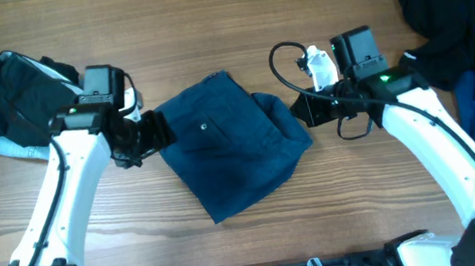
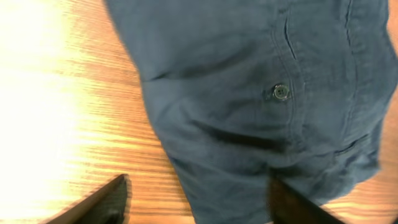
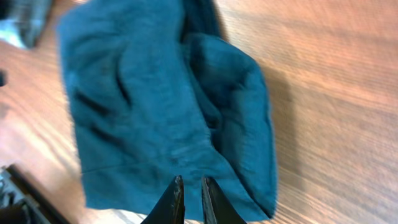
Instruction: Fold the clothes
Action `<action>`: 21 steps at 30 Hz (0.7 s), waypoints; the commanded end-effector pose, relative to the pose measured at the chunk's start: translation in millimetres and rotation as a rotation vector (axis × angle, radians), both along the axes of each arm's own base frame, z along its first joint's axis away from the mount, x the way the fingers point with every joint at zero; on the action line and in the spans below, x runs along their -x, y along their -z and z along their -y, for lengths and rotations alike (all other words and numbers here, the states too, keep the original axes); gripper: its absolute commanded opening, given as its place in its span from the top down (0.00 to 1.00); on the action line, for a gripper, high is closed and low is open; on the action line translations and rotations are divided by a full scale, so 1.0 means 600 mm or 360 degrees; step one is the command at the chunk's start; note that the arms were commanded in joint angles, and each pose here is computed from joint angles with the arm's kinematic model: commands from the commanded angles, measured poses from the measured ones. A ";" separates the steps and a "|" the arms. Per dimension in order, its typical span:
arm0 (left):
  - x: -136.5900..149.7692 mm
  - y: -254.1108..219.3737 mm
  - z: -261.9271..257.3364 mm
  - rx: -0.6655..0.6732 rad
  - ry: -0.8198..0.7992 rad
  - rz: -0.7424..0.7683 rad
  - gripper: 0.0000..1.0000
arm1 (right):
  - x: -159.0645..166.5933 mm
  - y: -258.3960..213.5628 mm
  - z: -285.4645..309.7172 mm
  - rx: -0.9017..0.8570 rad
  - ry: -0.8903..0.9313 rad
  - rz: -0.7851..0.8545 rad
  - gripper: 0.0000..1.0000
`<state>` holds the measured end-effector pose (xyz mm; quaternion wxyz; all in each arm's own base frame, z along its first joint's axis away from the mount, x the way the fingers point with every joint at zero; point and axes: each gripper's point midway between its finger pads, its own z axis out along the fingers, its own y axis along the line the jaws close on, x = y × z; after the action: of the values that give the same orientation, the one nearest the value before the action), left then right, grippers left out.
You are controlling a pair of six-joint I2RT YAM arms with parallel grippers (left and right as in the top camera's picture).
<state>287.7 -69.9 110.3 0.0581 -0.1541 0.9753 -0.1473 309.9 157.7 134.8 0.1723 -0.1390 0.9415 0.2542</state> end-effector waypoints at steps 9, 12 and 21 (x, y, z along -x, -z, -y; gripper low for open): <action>0.068 0.139 0.060 0.0502 -0.0447 -0.0309 0.00 | 0.030 0.048 -0.066 -0.0065 -0.0224 -0.0160 0.89; 0.074 0.153 0.067 0.0562 -0.0495 -0.0332 0.00 | 0.029 0.045 -0.081 -0.0079 -0.0244 -0.0132 0.89; 0.021 0.191 0.082 0.0659 -0.0445 -0.0186 0.38 | 0.023 0.042 -0.086 -0.0099 -0.0210 -0.0128 0.89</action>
<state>277.9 -118.4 15.7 0.0047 -0.3032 0.8937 -0.3307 298.6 205.1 112.5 0.1333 -0.1911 0.9286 0.2886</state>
